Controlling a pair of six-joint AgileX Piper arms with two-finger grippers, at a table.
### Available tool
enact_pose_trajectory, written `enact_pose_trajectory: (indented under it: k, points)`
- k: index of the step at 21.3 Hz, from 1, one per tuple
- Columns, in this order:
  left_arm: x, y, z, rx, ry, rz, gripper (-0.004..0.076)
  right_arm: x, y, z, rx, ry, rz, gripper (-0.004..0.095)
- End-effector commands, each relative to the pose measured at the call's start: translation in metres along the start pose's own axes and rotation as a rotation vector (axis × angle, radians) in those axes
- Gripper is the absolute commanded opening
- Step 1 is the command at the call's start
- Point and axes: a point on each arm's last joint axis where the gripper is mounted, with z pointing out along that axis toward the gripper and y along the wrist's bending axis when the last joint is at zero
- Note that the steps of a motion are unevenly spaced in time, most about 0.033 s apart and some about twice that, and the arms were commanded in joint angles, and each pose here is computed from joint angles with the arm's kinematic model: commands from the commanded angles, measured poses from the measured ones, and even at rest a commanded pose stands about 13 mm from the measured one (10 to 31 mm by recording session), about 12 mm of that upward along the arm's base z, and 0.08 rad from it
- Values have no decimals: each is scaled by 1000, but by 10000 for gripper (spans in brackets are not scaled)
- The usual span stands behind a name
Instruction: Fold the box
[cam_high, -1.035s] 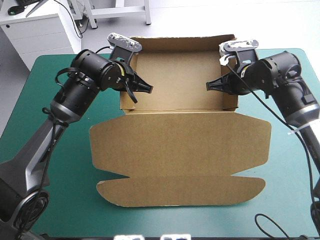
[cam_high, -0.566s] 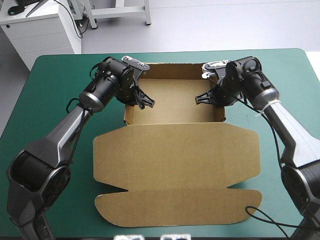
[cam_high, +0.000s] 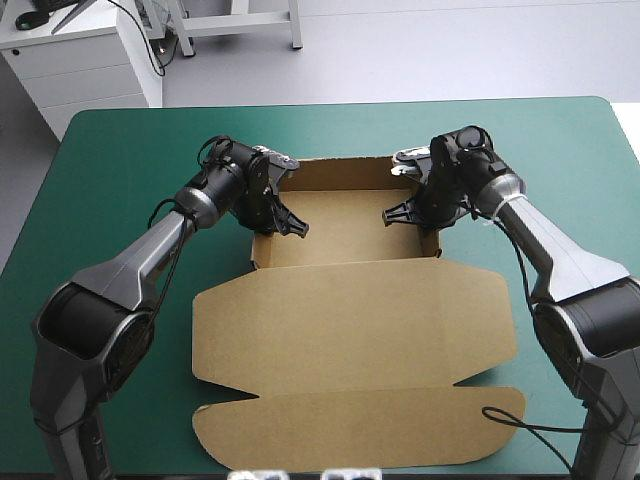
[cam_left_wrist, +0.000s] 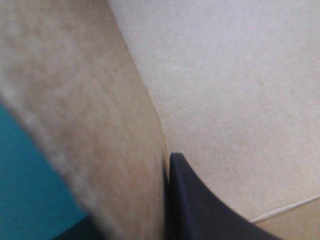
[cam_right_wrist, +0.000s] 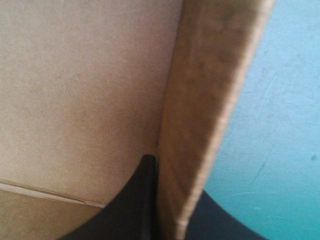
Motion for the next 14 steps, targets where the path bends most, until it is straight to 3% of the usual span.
enact_pose_trajectory:
  k: [1, 2, 4, 6, 8, 10, 14]
  points:
    - [0, 4, -24, -32, -44, 103, 55, -2, -3, -34, 28, -96, -81, -19]
    - [1, 3, -24, -29, -38, 102, 73, -1, -3, -34, 28, -91, -81, -19]
    - [4, 1, -23, 4, -2, 89, 215, 2, -3, -33, 24, -53, -79, 65]
    - [6, -1, -26, 28, 17, 82, 412, 5, -3, -34, 20, -27, -82, 295]
    - [6, -3, -30, 54, 15, 76, 540, 6, 0, -38, -12, -35, -79, 628]
    - [7, -4, -39, 65, -1, 71, 552, 6, 0, -40, -12, -40, -85, 854]
    - [6, -5, -51, 82, -43, 63, 552, 6, 1, -40, -19, -39, -81, 880]
